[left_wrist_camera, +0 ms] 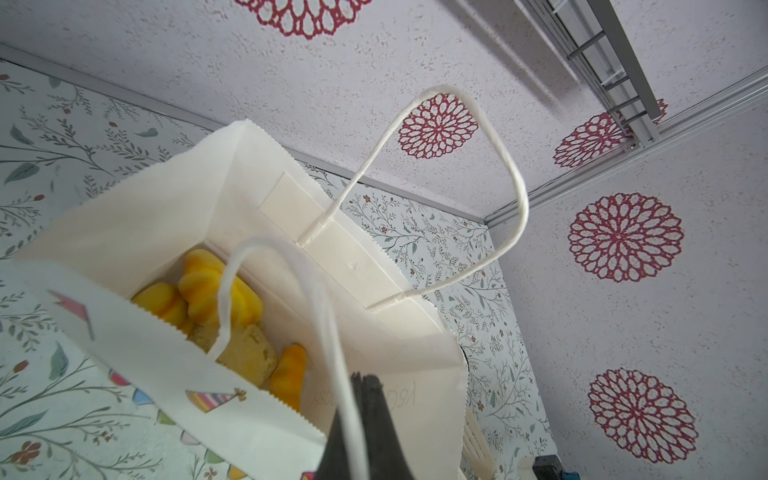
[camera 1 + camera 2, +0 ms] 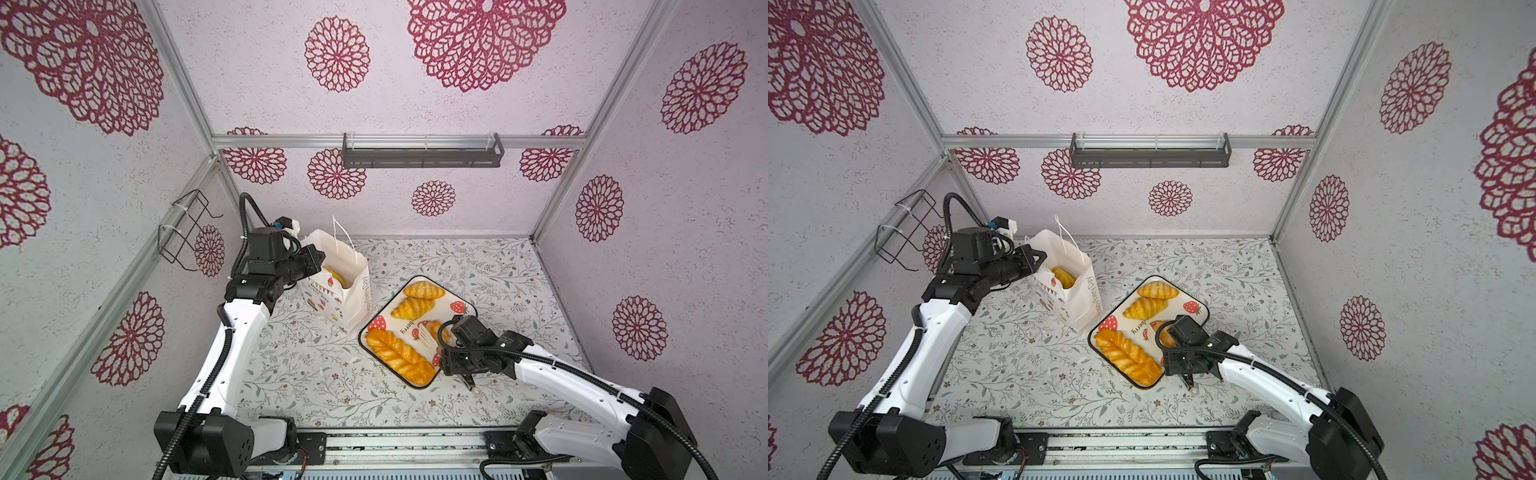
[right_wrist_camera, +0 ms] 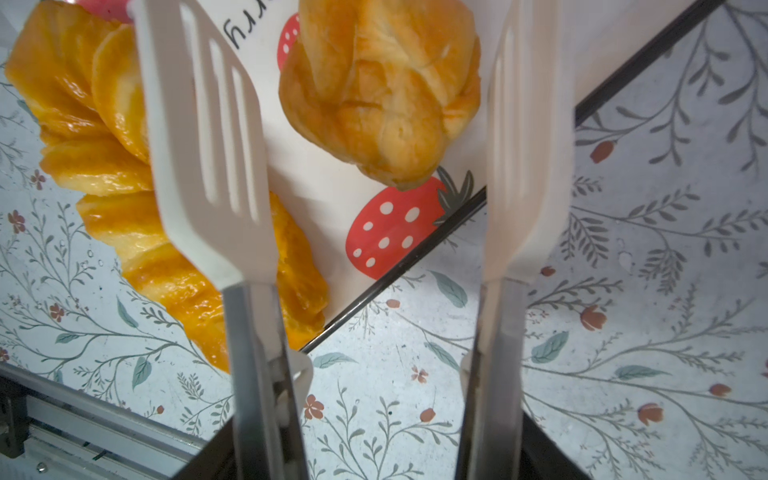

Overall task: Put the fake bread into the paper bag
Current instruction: 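Lift the knotted bun off the tray with the right tongs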

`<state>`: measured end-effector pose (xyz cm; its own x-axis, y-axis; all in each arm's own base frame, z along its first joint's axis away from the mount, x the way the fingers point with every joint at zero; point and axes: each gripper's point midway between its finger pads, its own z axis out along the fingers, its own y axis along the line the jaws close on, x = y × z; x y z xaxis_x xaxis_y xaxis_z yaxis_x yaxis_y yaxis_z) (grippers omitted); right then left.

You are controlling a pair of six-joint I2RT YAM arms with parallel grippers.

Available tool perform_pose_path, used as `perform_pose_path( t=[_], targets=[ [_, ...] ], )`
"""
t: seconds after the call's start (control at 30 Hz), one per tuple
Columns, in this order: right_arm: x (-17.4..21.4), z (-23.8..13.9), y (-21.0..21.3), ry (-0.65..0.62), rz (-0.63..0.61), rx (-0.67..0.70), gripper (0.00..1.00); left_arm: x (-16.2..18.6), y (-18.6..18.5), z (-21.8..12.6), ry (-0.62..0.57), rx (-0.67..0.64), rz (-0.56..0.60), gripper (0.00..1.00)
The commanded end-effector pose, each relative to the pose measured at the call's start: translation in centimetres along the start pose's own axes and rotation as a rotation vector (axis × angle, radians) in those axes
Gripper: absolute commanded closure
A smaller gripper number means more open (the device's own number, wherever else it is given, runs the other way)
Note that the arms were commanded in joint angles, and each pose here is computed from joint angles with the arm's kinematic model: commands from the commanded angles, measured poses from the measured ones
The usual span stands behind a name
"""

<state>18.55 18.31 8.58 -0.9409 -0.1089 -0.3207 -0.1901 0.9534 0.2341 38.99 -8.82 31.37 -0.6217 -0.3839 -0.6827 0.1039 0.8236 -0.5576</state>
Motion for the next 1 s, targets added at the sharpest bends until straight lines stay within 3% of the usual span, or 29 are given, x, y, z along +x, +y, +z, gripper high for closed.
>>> perform_pose_path(
  t=[0.0, 0.57, 0.73, 0.97],
  targets=[
    [-1.3, -0.9, 1.2, -0.036, -0.027, -0.03, 0.35, -0.6, -0.1, -0.9, -0.039, 0.003, 0.024, 1.0],
    [-1.8, 0.4, 0.9, -0.017, -0.06, 0.027, 0.36, -0.7, -0.1, -1.1, -0.041, 0.004, 0.025, 1.0],
    [-2.0, 0.7, 0.6, -0.011, -0.071, 0.054, 0.4, -0.7, -0.1, -1.0, -0.042, 0.004, 0.025, 1.0],
    [-2.3, 0.1, 0.6, -0.017, -0.081, 0.066, 0.54, -0.9, -0.3, -0.9, -0.039, 0.011, 0.023, 1.0]
  ],
)
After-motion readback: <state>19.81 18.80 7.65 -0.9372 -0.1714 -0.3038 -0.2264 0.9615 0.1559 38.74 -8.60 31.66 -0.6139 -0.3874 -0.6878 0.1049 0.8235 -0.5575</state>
